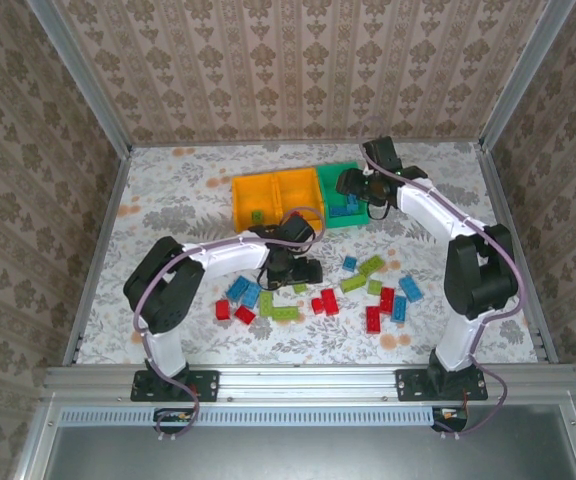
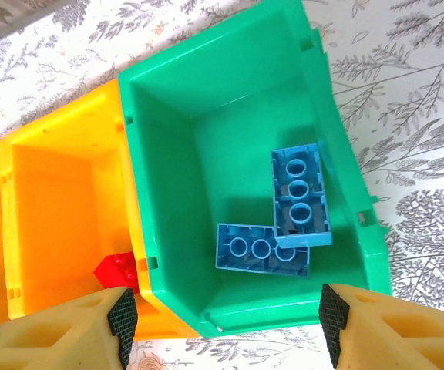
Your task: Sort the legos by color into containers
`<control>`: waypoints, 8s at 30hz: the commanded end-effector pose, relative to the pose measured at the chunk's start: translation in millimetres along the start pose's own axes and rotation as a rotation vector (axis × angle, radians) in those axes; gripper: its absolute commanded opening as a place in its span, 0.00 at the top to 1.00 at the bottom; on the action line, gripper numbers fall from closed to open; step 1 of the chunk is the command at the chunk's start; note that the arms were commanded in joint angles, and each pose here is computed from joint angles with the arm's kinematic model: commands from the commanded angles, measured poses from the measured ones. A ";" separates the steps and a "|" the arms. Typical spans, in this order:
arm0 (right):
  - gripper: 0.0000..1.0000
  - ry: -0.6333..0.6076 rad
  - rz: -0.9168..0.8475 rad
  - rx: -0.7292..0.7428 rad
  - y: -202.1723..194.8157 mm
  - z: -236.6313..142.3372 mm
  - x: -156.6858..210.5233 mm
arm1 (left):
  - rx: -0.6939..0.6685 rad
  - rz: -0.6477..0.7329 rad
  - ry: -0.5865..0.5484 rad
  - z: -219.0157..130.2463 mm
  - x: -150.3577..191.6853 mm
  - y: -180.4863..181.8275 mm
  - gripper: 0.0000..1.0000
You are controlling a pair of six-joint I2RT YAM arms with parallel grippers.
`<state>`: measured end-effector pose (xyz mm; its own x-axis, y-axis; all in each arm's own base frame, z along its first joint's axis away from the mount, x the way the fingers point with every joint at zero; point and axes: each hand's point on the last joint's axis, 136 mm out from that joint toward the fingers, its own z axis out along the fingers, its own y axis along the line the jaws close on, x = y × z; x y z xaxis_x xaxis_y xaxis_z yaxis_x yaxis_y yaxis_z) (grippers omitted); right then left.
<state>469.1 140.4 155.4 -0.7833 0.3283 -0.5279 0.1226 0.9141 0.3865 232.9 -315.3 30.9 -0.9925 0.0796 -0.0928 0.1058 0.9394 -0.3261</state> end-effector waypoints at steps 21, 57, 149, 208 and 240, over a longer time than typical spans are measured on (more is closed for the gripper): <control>0.29 -0.001 -0.032 0.075 -84.8 -43.0 34.2 | -0.170 -0.020 0.034 23.8 -19.7 11.6 0.59; 0.29 0.137 -0.063 0.048 -71.2 -43.9 132.2 | -0.150 0.075 -0.347 -127.9 -214.9 122.0 0.67; 0.28 0.379 -0.450 0.203 -11.6 -18.2 171.6 | -0.167 0.189 -0.540 -135.5 -118.0 139.2 0.00; 0.86 0.158 -0.249 -0.033 3.2 13.9 50.4 | -0.201 0.160 -0.485 -121.0 -84.4 155.6 0.00; 0.38 0.183 -0.060 0.026 -0.2 51.1 23.5 | -0.260 0.218 -0.282 -69.4 -17.2 134.7 0.02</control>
<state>489.3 159.4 95.6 -0.8869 0.2193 -0.4067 0.0899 0.9452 0.3138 274.6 -179.5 67.7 -0.8594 0.2265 -0.4583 0.2826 0.9575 -0.0567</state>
